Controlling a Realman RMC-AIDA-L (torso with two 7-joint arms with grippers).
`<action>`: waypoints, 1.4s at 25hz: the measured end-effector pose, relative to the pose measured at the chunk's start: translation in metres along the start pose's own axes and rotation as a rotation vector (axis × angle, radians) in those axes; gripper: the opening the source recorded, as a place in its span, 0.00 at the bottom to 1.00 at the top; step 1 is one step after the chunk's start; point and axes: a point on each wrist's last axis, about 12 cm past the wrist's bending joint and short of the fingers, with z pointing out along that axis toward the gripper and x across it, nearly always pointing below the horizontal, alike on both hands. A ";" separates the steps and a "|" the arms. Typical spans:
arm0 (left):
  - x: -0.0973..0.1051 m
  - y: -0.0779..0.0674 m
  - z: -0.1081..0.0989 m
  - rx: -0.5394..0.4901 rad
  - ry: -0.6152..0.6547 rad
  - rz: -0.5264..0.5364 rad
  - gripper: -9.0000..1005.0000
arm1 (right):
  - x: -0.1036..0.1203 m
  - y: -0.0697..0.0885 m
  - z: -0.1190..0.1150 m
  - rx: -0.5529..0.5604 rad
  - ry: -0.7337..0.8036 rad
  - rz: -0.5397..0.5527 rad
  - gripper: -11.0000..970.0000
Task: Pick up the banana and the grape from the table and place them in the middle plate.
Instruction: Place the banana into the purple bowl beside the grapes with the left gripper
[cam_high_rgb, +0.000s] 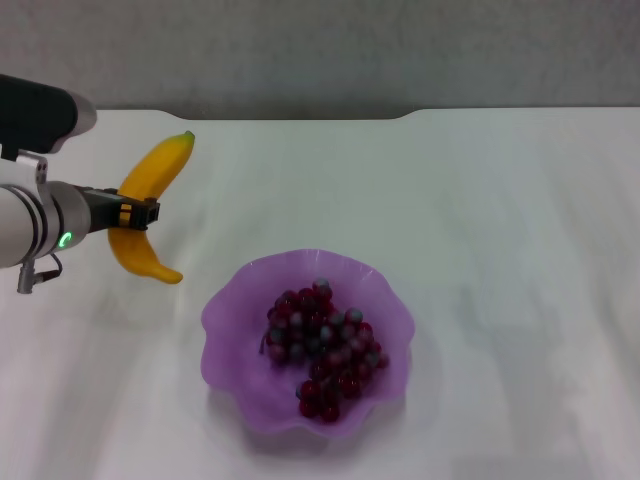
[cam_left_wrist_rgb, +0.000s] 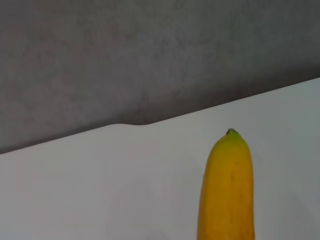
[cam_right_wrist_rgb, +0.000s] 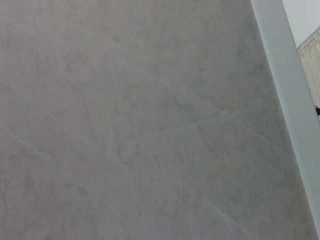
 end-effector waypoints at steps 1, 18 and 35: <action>-0.001 0.000 -0.001 0.003 -0.004 -0.001 0.50 | 0.000 0.000 0.000 0.003 0.000 -0.001 0.92; 0.009 -0.045 -0.043 0.180 -0.022 0.206 0.50 | 0.001 -0.003 -0.002 0.013 0.002 -0.011 0.92; 0.035 -0.083 -0.036 0.315 0.102 0.270 0.50 | 0.001 -0.002 -0.001 0.006 0.004 -0.013 0.92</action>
